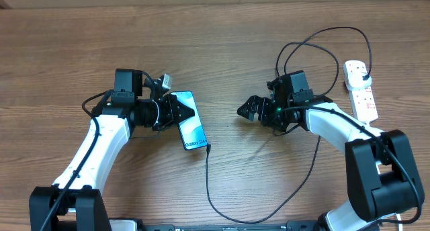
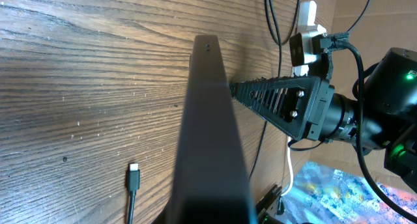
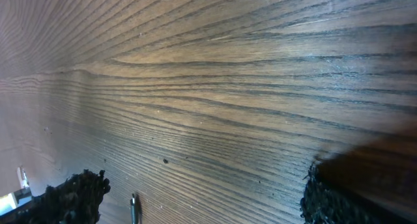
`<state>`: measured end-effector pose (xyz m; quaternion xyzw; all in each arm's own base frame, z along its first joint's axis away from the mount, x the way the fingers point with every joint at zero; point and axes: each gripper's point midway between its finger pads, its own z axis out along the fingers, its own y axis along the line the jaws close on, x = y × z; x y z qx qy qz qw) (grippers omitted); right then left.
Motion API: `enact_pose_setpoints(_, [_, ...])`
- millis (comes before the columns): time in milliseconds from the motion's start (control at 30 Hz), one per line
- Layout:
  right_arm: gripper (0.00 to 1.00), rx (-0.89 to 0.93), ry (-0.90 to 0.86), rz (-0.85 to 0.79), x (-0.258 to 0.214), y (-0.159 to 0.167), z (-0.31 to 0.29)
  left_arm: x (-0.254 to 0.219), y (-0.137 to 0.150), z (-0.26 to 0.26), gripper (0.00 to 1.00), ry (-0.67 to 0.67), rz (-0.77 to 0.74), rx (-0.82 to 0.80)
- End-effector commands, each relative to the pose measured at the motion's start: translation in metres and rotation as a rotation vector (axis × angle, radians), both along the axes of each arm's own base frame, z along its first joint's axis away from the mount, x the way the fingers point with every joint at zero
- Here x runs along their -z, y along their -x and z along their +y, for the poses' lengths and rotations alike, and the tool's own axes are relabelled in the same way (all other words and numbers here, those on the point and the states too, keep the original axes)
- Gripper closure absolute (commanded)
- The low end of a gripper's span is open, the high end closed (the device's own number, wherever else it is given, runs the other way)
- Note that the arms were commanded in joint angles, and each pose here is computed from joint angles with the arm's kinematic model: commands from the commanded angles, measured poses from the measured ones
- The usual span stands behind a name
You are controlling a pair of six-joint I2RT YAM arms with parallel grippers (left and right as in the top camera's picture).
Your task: Plug charger to phone and switch on socket
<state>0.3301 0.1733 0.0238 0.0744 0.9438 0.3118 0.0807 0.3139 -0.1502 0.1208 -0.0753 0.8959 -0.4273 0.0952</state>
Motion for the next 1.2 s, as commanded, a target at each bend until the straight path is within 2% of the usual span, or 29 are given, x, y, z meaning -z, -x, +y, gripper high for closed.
enact_pose_setpoints(0, [0.00,0.027,0.078,0.037,0.0189,0.0072,-0.0142,-0.0076,0.0039,-0.0042,0.96,0.044,-0.003,0.016])
enact_pose_setpoints(1167, [0.00,0.027,0.077,0.033,0.0186,0.0064,-0.0139,-0.0102,0.0054,-0.0065,0.96,0.063,-0.002,0.025])
